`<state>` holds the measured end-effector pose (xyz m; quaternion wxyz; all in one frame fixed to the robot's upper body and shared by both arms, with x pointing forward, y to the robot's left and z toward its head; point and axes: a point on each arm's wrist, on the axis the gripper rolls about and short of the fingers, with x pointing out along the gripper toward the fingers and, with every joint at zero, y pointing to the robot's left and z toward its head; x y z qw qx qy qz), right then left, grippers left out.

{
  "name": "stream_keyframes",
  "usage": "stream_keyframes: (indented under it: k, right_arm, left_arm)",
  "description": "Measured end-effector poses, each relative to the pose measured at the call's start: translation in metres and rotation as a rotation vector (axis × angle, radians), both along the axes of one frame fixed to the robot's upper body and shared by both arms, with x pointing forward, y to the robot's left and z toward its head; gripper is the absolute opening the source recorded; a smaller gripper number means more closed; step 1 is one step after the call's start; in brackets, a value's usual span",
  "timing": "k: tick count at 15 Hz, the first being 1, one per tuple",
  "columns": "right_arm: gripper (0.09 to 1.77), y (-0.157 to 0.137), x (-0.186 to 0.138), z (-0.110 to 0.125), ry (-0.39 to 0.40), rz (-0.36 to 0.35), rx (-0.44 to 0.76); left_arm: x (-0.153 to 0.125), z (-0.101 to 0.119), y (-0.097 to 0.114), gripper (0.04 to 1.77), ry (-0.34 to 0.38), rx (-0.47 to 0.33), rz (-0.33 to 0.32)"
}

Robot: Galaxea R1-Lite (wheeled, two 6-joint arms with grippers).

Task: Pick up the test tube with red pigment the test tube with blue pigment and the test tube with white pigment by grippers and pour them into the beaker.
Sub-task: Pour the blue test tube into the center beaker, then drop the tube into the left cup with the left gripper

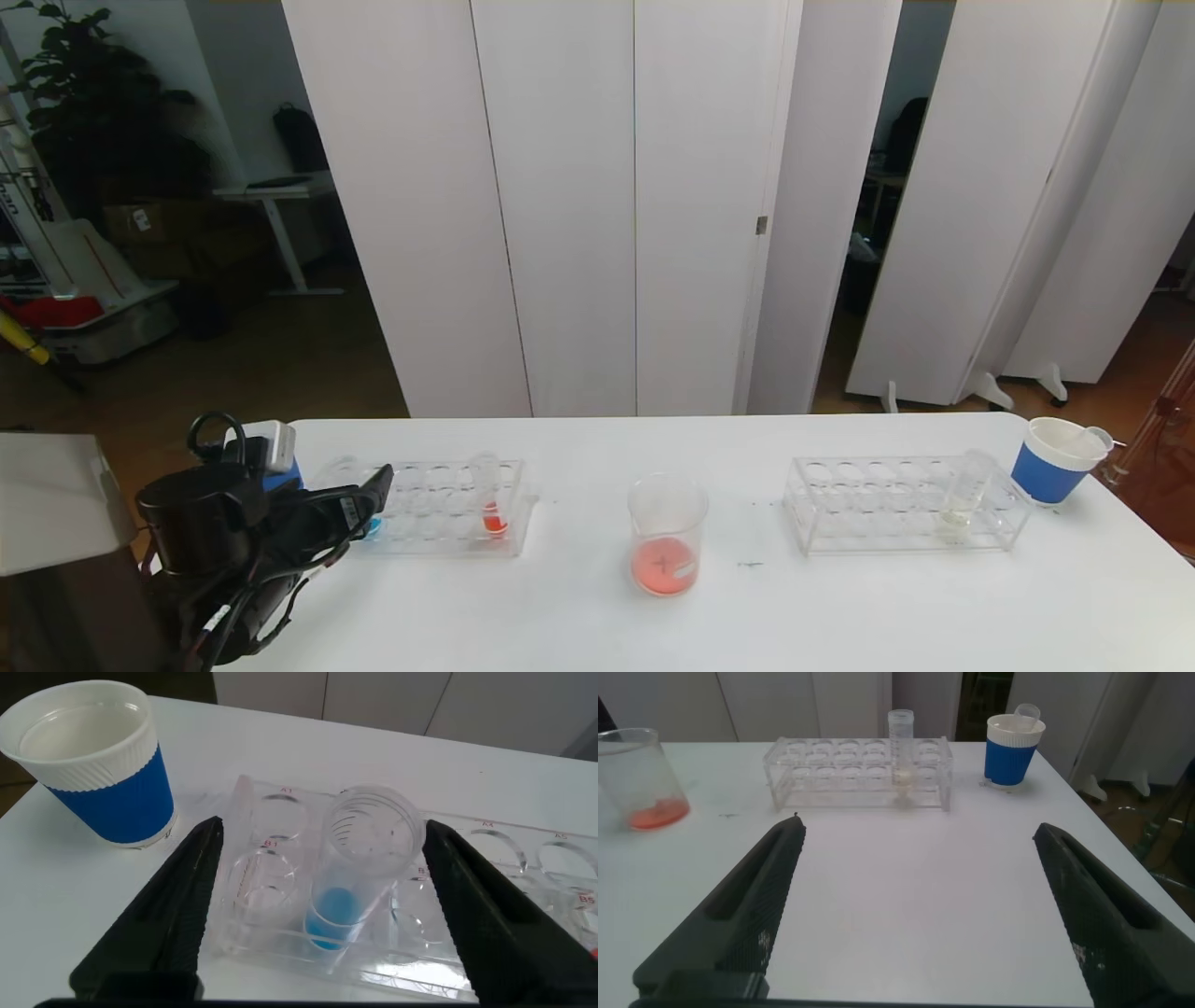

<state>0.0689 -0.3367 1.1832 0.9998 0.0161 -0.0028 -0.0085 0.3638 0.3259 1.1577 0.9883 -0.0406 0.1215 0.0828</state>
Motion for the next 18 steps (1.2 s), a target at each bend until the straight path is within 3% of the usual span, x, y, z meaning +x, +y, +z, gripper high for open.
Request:
stream_keyframes:
  k: [2, 3, 4, 5, 7, 18]
  right_arm:
    - [1.75, 0.0000, 0.0000, 0.0000, 0.000, 0.000, 0.000]
    - [1.75, 0.0000, 0.0000, 0.0000, 0.000, 0.000, 0.000]
    - [1.75, 0.0000, 0.0000, 0.0000, 0.000, 0.001, 0.000]
    - [1.75, 0.0000, 0.0000, 0.0000, 0.000, 0.000, 0.000]
    - [1.75, 0.0000, 0.0000, 0.0000, 0.000, 0.000, 0.000]
    - [1.75, 0.0000, 0.0000, 0.0000, 0.000, 0.000, 0.000]
  left_arm:
    - [0.0042, -0.0017, -0.0007, 0.65, -0.003, 0.000, 0.000]
    - [0.0056, -0.0025, -0.0001, 0.43, -0.004, -0.001, 0.003]
    - [0.0066, -0.0029, -0.0002, 0.48, -0.004, 0.000, 0.004]
    - [0.0074, -0.0033, 0.0000, 0.69, -0.004, 0.000, 0.006]
    - [0.0081, -0.0040, 0.0000, 0.57, -0.003, 0.000, 0.006]
    - [0.0071, -0.0007, -0.0012, 0.57, -0.011, 0.007, 0.003]
